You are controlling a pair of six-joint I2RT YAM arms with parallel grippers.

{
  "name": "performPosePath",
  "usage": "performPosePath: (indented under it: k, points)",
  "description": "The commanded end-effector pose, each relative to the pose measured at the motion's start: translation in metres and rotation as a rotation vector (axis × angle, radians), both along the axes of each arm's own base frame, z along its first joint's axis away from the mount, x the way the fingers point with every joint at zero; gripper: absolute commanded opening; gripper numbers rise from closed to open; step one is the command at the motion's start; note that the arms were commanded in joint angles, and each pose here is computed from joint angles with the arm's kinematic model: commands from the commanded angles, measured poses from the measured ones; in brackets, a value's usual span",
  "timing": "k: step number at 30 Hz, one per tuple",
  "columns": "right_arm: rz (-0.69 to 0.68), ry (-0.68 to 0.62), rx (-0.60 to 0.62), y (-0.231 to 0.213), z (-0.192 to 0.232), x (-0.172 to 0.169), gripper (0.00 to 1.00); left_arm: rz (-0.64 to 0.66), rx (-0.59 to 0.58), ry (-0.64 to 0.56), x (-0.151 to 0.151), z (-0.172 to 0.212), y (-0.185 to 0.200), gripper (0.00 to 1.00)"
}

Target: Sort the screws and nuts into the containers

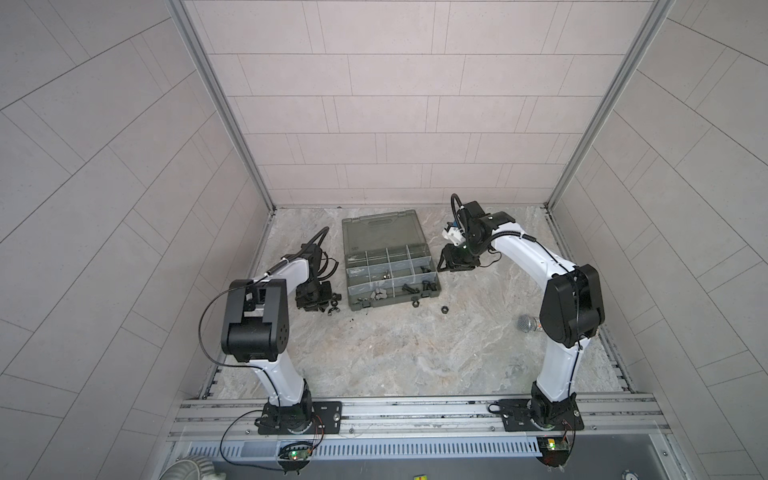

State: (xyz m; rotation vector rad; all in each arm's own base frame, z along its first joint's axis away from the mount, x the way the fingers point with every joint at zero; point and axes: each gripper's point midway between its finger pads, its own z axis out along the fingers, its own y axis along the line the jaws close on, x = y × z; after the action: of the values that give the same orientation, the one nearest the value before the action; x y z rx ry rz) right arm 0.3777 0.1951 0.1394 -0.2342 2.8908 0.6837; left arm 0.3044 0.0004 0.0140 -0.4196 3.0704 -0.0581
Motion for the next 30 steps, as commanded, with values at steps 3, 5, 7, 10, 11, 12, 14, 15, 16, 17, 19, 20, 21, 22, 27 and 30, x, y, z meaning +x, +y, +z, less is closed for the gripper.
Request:
performPosePath:
  k: [3,5,7,10,11,12,14,15,16,17,19,20,21,22,27,30]
  points:
    - [0.007,-0.022,0.011,-0.003,0.015,-0.007,0.49,-0.01,-0.012,0.004,0.004,0.004,-0.002,0.22]
    - [0.006,-0.021,0.011,-0.004,0.015,-0.009,0.49,-0.012,-0.017,0.002,0.004,0.006,-0.003,0.21]
    - [0.006,-0.021,0.01,-0.004,0.015,-0.01,0.49,-0.017,-0.02,-0.003,0.004,0.008,-0.005,0.21]
    - [0.005,-0.02,0.01,-0.005,0.015,-0.011,0.49,-0.022,-0.027,-0.006,0.003,0.011,-0.008,0.19]
    - [0.006,-0.022,0.011,-0.005,0.015,-0.011,0.5,-0.023,-0.029,-0.008,0.003,0.012,-0.008,0.18]
    - [0.005,-0.022,0.013,-0.004,0.015,-0.011,0.5,-0.026,-0.028,-0.01,0.002,0.014,-0.009,0.18]
    - [0.006,-0.021,0.017,-0.004,0.016,-0.011,0.5,-0.03,-0.036,-0.018,0.002,0.019,-0.012,0.18]
    - [0.007,-0.02,0.021,-0.003,0.017,-0.012,0.5,-0.033,-0.038,-0.023,0.003,0.022,-0.013,0.18]
    - [0.009,-0.02,0.023,-0.003,0.017,-0.012,0.5,-0.034,-0.04,-0.027,0.003,0.025,-0.014,0.18]
    - [0.009,-0.021,0.025,-0.003,0.017,-0.012,0.51,-0.038,-0.039,-0.037,0.004,0.03,-0.016,0.18]
    - [0.014,-0.022,0.031,-0.002,0.018,-0.013,0.52,-0.042,-0.04,-0.056,0.007,0.04,-0.018,0.18]
    - [0.018,-0.022,0.038,-0.001,0.019,-0.013,0.53,-0.044,-0.041,-0.066,0.008,0.046,-0.02,0.18]
    - [0.022,-0.018,0.046,0.0,0.019,-0.014,0.53,-0.049,-0.041,-0.078,0.01,0.052,-0.021,0.17]
    - [0.023,-0.017,0.05,0.001,0.019,-0.015,0.54,-0.053,-0.043,-0.09,0.013,0.059,-0.023,0.17]
    - [0.026,-0.016,0.053,0.001,0.018,-0.018,0.61,-0.083,-0.064,-0.155,0.027,0.089,-0.043,0.17]
    - [0.023,-0.018,0.051,0.0,0.018,-0.02,0.78,-0.121,-0.068,-0.188,0.036,0.103,-0.063,0.17]
